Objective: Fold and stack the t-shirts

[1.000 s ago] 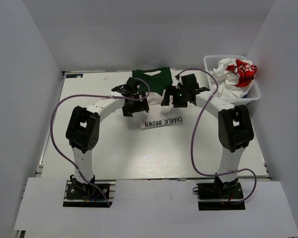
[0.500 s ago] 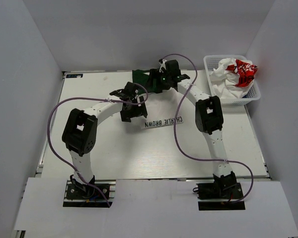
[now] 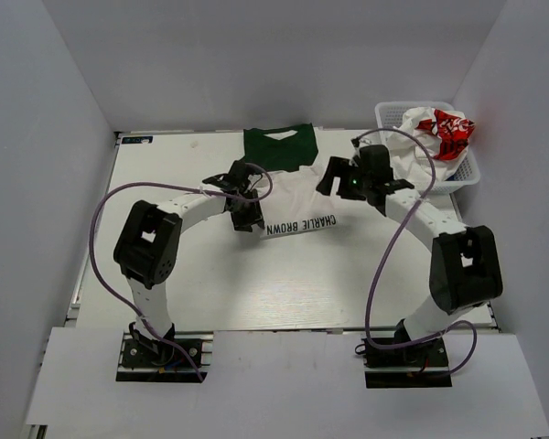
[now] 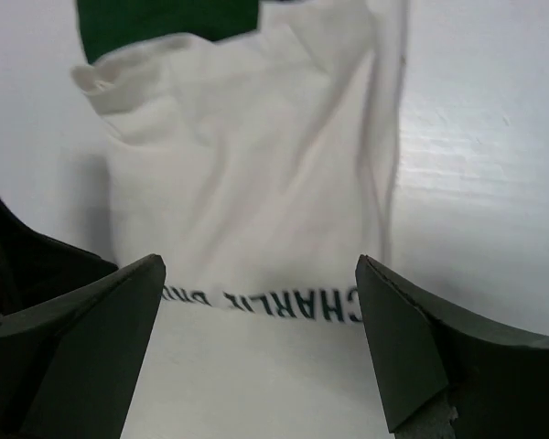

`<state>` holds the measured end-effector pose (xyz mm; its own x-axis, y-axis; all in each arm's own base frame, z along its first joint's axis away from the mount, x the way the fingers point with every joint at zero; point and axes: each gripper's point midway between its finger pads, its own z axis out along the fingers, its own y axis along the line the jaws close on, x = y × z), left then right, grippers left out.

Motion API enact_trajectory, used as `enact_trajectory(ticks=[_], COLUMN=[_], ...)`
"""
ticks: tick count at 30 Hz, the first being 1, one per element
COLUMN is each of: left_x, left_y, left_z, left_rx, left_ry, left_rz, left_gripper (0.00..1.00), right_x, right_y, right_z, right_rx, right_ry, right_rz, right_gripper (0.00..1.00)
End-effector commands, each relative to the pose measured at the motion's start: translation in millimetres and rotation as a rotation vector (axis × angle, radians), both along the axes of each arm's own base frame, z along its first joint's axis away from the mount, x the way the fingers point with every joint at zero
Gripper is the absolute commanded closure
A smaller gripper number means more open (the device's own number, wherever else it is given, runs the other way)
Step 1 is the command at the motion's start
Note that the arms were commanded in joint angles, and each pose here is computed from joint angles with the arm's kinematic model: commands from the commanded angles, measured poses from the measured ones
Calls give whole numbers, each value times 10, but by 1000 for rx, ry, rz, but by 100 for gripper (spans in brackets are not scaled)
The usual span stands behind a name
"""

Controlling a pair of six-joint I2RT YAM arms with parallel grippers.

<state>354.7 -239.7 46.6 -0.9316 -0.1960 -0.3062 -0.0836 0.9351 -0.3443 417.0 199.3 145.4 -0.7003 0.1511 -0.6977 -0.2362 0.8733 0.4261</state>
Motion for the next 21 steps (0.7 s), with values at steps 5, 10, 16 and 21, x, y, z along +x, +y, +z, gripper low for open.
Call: enact_trajectory(ticks=[5,10,16,21], left_x=[-205,-244,-110,-27], left_y=[-114,-75,-114,-156], left_z=[-116,-244,-285,-316], left_rx=[-77,-54,-42,-42], left_ry=[26,52,40,29], left_rz=[-40,-35,-27,-37], left_gripper=[50,51,59,100], right_x=[-430,-449,-450,-521], right_y=[-189,-164,-185,-199], right_z=[-624,-824,-1093,-1211], right_rx=[-24,-24,-41,-42], right_ry=[156,198,267,303], right_rz=[24,39,29,27], right_gripper=[12,19,27,55])
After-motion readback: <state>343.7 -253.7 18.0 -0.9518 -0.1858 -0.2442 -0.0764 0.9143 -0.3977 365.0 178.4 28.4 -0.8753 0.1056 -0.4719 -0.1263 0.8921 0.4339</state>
